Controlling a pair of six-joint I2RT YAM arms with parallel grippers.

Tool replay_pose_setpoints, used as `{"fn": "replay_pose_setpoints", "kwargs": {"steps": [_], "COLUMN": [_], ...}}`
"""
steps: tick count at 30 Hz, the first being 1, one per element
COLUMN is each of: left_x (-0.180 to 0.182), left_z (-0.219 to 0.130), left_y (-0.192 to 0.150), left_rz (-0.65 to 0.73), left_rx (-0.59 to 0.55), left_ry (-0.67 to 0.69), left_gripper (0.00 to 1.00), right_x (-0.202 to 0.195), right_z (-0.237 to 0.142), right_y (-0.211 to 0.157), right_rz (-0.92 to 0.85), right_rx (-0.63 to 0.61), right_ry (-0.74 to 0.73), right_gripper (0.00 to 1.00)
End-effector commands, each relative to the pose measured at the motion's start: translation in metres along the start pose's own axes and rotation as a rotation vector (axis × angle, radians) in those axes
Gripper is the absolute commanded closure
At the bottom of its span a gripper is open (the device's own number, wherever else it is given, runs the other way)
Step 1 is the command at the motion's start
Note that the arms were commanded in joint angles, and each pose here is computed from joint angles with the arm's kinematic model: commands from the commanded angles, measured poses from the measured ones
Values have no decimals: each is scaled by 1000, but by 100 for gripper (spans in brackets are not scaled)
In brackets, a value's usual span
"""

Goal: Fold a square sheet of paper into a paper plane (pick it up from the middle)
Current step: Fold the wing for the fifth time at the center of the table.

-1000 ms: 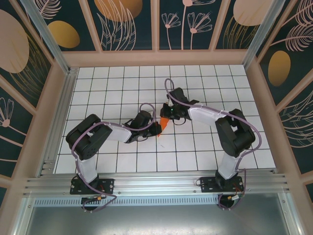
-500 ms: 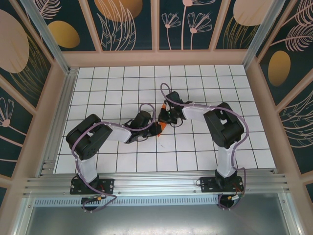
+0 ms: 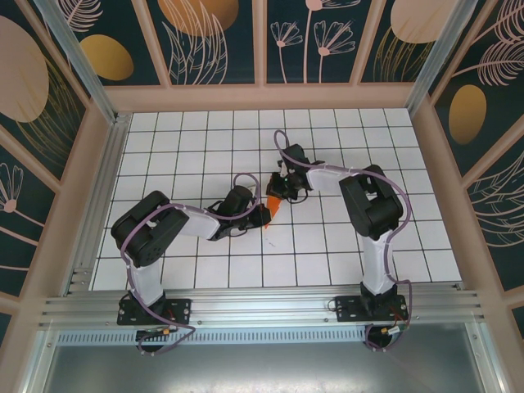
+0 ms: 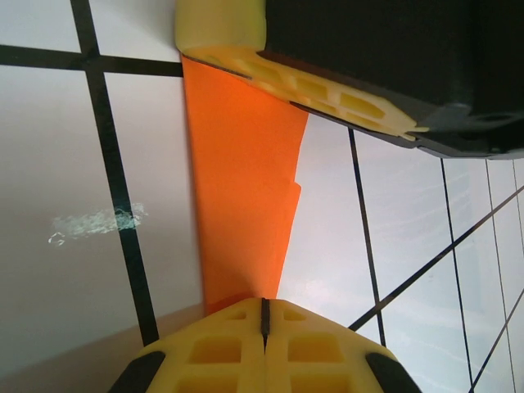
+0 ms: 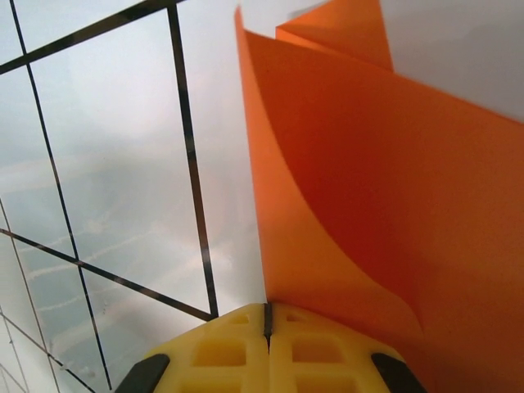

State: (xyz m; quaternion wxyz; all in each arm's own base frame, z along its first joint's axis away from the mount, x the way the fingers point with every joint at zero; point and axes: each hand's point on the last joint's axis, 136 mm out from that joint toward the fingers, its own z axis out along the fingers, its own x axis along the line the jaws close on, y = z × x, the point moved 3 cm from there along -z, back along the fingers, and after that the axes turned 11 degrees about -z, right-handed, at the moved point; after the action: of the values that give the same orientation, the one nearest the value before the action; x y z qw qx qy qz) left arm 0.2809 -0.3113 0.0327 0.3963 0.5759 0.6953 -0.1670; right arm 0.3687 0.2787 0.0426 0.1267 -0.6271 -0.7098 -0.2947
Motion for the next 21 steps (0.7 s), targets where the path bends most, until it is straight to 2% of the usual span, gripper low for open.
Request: {"fn": "replay_pose_setpoints", "kwargs": {"steps": [1, 21], "left_x": [81, 89], "left_z": [2, 1], "left_y": [-59, -67], "left_rz": [-54, -56], "left_rx": [204, 222], "left_ry": [272, 285], "left_gripper": [100, 100], "right_x": [-36, -50], "right_z": [3, 2], "right_y": [36, 90], "right_rz": [4, -15], "right_rx": [-116, -191], "right_ry": [-114, -123], "right_gripper": [99, 99]}}
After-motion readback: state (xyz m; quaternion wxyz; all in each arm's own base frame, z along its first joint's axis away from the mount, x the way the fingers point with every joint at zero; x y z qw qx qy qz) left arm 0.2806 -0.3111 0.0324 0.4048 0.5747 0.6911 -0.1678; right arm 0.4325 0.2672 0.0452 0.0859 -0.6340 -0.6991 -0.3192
